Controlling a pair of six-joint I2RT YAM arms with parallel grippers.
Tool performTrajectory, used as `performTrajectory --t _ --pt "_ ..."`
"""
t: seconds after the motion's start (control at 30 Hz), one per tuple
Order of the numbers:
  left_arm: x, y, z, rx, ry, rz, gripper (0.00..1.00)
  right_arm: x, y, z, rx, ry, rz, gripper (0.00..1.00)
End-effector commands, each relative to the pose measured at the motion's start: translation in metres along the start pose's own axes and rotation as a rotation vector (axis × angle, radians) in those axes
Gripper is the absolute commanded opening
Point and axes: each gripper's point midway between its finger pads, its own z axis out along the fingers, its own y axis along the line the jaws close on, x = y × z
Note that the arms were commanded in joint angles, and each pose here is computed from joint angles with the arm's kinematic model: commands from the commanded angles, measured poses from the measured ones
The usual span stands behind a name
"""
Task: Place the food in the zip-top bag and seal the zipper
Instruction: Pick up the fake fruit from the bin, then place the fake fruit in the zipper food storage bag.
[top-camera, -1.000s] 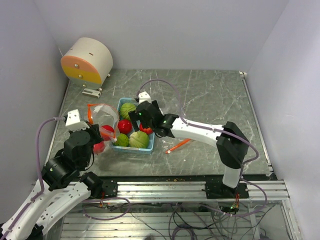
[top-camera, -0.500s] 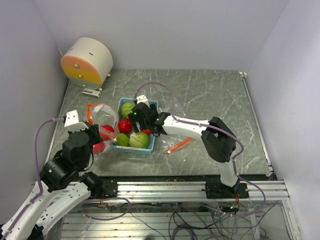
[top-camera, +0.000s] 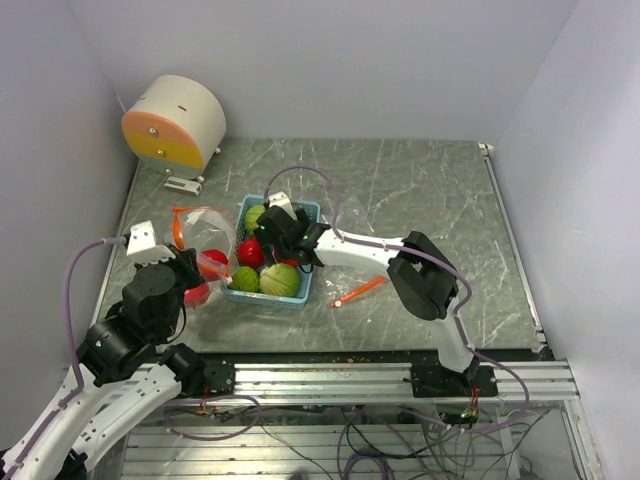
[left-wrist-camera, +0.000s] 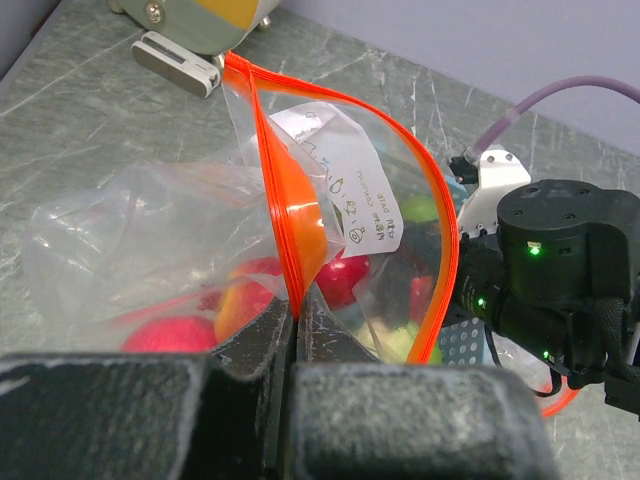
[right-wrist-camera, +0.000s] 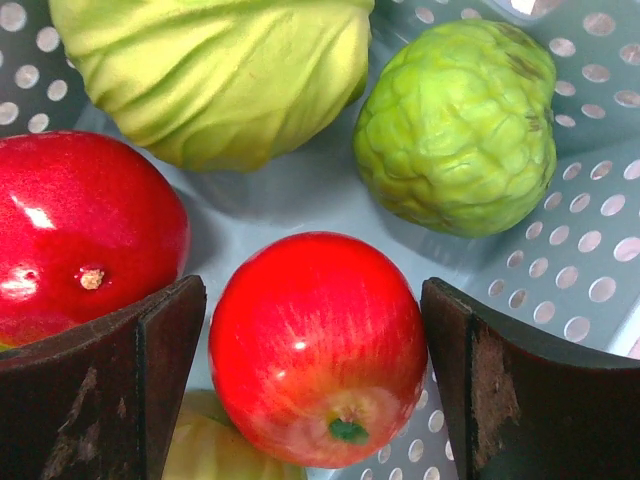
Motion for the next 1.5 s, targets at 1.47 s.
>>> performTrajectory --t 1.47 --pt "0.009 -0.049 0.004 0.222 0.049 -0.011 0.07 -0.149 0.124 -0.237 -1.056 -0.645 0.096 0.61"
